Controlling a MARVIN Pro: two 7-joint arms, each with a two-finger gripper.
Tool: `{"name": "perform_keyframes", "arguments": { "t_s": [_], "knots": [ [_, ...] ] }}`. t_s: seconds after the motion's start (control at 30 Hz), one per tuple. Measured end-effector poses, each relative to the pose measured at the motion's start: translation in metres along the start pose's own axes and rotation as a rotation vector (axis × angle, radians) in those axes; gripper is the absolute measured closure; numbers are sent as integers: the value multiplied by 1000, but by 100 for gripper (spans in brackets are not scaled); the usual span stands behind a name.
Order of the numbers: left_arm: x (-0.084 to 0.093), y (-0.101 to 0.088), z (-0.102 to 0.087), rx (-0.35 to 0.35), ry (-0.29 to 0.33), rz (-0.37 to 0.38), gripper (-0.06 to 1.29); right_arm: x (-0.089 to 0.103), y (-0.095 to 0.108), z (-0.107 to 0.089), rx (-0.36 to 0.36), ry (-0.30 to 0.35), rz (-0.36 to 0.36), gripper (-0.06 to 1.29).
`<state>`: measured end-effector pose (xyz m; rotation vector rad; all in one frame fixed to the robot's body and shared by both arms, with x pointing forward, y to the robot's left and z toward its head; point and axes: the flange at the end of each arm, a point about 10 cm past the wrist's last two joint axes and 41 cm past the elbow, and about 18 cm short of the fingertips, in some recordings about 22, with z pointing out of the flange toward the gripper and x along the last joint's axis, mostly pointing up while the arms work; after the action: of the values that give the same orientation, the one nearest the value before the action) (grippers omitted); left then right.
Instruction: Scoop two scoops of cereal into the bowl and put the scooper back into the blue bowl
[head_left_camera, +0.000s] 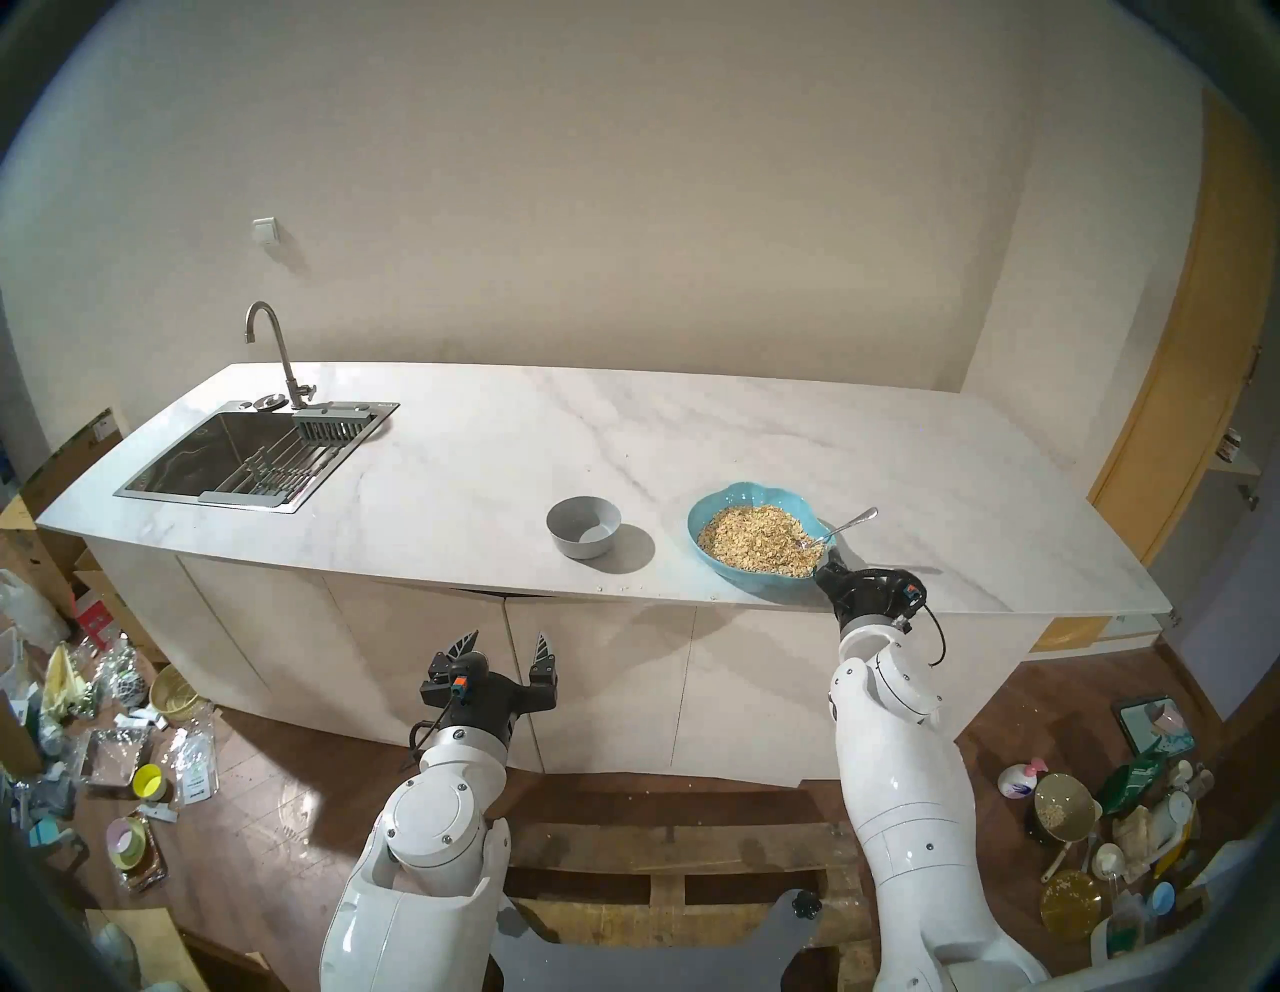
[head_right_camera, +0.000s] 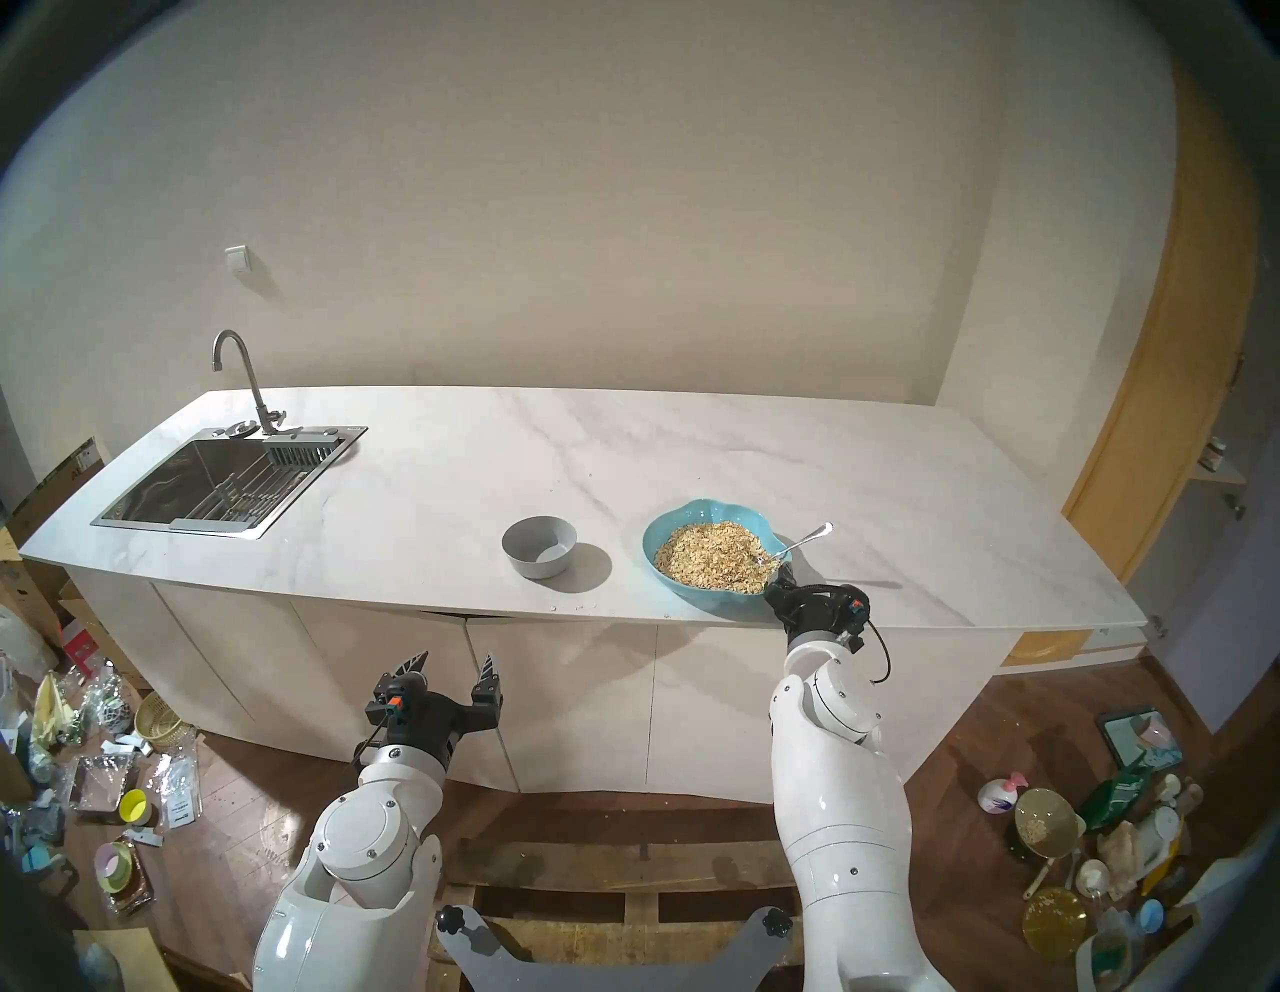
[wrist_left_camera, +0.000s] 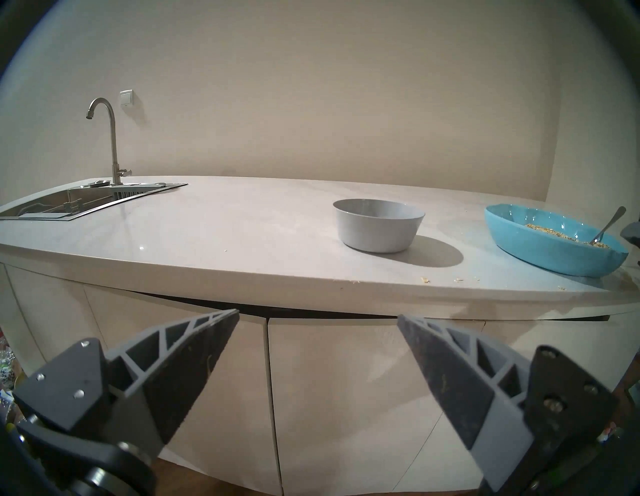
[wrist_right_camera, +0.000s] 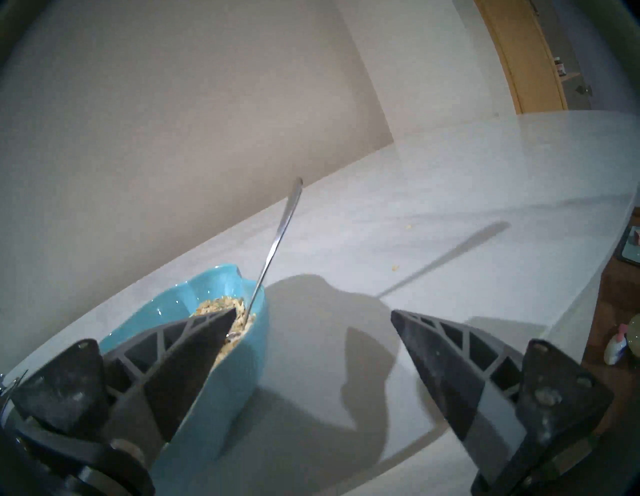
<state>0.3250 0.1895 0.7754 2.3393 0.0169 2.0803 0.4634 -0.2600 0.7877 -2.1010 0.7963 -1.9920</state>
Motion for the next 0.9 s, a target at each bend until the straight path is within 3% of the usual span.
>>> {"name": "perform_keyframes", "arguments": {
  "t_s": [0.9],
  "knots": [
    [0,0,0,0,0,0,-1,15,-5,34,22,23,-4,2]
  ]
}}
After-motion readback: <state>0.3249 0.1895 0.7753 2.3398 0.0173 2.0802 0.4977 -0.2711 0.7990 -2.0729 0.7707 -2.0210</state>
